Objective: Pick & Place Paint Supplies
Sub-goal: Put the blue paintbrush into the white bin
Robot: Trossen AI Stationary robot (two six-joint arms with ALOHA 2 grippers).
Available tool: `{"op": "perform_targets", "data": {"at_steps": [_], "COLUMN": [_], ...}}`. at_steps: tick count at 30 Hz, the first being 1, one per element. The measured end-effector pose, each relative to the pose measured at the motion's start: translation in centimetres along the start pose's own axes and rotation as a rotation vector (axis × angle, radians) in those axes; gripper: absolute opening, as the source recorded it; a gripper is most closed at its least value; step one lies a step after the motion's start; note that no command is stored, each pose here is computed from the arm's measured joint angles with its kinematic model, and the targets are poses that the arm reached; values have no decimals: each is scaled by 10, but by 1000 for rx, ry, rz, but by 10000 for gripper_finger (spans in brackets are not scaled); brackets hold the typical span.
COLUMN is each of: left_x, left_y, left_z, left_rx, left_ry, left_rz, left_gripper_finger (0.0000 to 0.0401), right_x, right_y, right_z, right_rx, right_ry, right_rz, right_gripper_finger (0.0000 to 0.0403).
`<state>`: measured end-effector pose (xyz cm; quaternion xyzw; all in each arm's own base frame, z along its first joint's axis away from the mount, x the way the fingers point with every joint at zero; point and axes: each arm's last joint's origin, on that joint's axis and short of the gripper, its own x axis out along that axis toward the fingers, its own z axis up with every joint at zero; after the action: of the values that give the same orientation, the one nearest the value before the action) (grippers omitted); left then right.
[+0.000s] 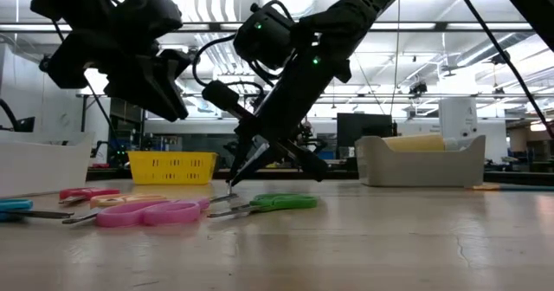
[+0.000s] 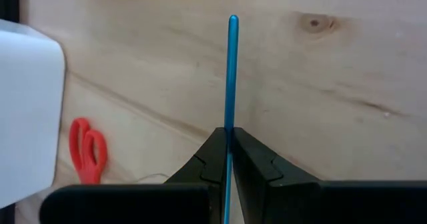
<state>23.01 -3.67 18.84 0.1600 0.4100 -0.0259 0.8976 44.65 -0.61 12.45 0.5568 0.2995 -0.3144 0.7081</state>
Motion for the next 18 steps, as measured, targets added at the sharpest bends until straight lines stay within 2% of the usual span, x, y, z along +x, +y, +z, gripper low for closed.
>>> {"op": "perform_targets", "data": {"at_steps": [18], "left_x": [0], "left_y": [0], "left_z": [0], "left_rx": [0], "left_ry": [4], "left_rz": [3], "left_gripper_finger": [111], "right_x": [1], "right_y": [-3], "right_z": [0], "right_rx": [-20], "right_ry": [2], "right_rz": [-11], "right_gripper_finger": [15]}}
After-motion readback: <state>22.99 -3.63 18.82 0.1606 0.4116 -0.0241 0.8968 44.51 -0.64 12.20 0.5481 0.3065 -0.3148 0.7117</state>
